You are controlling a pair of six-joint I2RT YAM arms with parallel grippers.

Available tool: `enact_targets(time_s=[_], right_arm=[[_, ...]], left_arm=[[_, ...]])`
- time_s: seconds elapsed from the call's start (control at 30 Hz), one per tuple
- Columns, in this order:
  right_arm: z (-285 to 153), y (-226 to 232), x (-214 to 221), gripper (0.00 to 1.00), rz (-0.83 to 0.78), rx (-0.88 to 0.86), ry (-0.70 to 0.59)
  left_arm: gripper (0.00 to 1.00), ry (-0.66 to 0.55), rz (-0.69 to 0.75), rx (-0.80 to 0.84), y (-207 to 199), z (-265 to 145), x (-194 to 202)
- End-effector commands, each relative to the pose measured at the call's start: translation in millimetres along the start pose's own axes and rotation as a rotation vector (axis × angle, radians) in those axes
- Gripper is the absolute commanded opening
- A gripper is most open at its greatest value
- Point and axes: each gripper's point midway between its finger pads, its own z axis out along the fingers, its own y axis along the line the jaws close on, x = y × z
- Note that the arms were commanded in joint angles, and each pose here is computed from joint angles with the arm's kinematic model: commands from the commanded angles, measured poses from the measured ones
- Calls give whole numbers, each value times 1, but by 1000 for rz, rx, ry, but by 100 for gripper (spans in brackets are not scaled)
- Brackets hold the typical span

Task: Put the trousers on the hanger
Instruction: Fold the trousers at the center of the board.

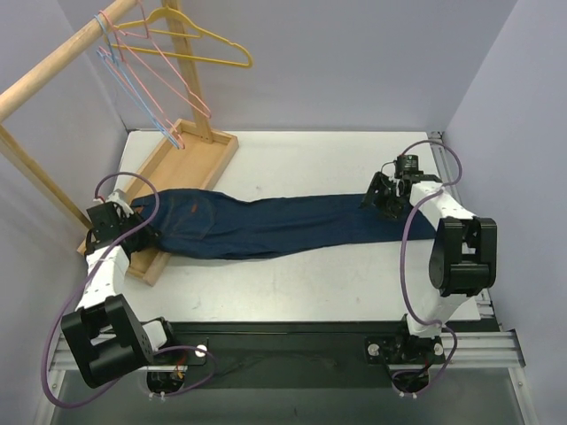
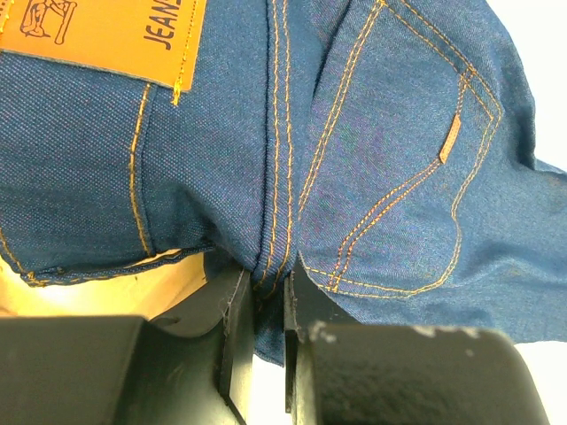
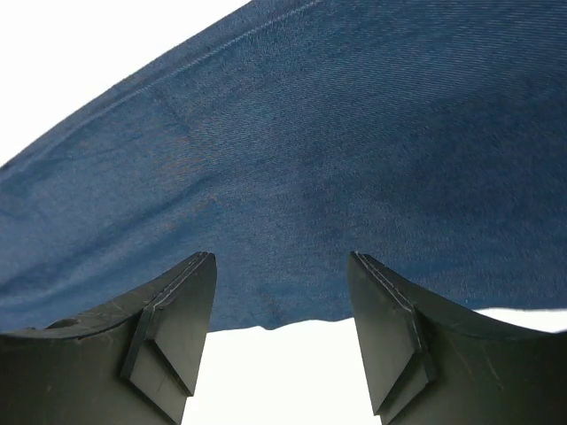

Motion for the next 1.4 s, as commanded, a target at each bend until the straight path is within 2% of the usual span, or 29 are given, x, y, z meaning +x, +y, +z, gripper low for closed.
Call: enact_targets(time_s=[0.0, 0.2, 0.5, 0.77, 0.93, 1.13, 1.37], right_arm=[[13, -1, 8, 61, -12, -2, 70], [29, -9, 20, 60, 37, 29, 149], [7, 8, 20, 60, -16, 5, 133], [-9, 62, 40, 60, -118, -71, 155], [-17, 102, 50, 60, -115, -171, 194], [-19, 130, 58, 60, -136, -228, 226], [-17, 129, 71, 60, -157, -229, 261]], left_arm=[[0, -132, 89, 88, -21, -4, -47], [0, -169, 163, 158, -38, -15, -55], [0, -183, 250, 183, -60, -31, -58], [0, -220, 383, 232, -104, -46, -60], [0, -209, 450, 236, -114, -49, -52], [0, -184, 388, 179, -98, -41, -39], [0, -152, 158, -56, -46, -40, -12]])
